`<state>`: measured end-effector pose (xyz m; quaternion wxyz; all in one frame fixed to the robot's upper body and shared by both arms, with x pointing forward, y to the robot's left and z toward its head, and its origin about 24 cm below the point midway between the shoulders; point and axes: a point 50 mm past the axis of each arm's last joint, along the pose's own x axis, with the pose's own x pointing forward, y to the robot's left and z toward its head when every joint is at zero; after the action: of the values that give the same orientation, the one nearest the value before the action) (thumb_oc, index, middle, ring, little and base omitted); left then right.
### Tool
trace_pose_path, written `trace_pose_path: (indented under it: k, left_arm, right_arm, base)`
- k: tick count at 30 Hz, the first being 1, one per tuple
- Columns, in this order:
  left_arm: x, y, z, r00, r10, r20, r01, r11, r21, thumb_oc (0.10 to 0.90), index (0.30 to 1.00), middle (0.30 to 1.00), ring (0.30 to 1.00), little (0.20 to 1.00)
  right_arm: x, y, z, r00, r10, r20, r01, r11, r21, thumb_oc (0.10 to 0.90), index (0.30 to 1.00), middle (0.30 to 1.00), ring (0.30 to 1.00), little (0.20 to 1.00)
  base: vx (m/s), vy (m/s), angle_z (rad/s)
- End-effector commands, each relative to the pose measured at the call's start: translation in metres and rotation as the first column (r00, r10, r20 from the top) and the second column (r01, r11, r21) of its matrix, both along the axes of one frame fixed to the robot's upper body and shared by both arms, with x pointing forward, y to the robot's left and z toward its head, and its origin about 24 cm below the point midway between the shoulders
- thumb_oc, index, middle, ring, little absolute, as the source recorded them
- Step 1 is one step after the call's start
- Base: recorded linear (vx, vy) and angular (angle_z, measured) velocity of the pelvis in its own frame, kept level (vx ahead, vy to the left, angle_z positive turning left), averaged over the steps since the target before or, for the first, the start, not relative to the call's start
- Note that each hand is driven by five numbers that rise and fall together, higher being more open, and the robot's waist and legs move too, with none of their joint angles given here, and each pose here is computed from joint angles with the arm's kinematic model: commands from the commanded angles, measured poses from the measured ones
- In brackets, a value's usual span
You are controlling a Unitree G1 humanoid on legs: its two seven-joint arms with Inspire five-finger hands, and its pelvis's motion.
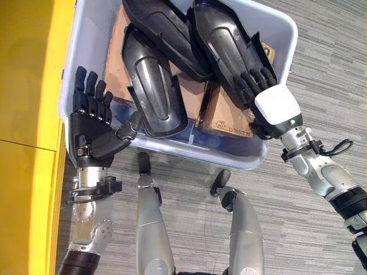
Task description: Move parts from the plastic box to the shelf.
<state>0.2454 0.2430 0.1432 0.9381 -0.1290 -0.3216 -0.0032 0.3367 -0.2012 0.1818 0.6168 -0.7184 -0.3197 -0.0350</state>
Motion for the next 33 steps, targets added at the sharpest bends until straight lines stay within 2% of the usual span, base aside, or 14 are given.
trace_pose_path:
  k: [1,17,23,29,33]
  left_arm:
    - [-0.017,-0.005,0.045,0.951,-0.067,0.302,0.056,0.997,0.045,0.9,1.0,1.0,1.0,1.0]
    - [-0.01,-0.011,0.055,0.949,-0.103,0.299,0.089,0.994,0.061,0.9,1.0,1.0,1.0,1.0]
    - [-0.007,-0.01,0.059,0.945,-0.12,0.303,0.109,0.993,0.056,0.9,1.0,1.0,1.0,1.0]
    - [-0.006,-0.008,0.061,0.945,-0.135,0.299,0.124,0.991,0.053,0.9,1.0,1.0,1.0,1.0]
    - [-0.006,-0.005,0.062,0.942,-0.144,0.302,0.133,0.989,0.056,0.9,1.0,1.0,1.0,1.0]
  right_arm:
    - [0.014,-0.027,0.037,0.979,-0.156,0.129,0.159,0.987,-0.011,0.9,1.0,1.0,1.0,1.0]
    - [0.026,-0.016,0.057,0.978,-0.159,0.137,0.164,0.986,-0.03,0.9,1.0,1.0,1.0,1.0]
    - [0.034,-0.014,0.056,0.98,-0.191,0.052,0.193,0.98,-0.038,0.9,1.0,1.0,1.0,1.0]
    - [0.043,-0.014,0.041,0.958,-0.242,-0.153,0.235,0.97,-0.064,0.9,1.0,1.0,1.0,1.0]
    - [0.046,-0.021,0.033,0.934,-0.287,-0.214,0.28,0.958,-0.062,0.9,1.0,1.0,1.0,1.0]
  base:
    - [-0.02,0.012,-0.04]
    - [0.0,-0.017,-0.01]
    - [0.01,-0.027,0.01]
    - [0.0,-0.021,0.02]
    - [0.0,0.0,0.0]
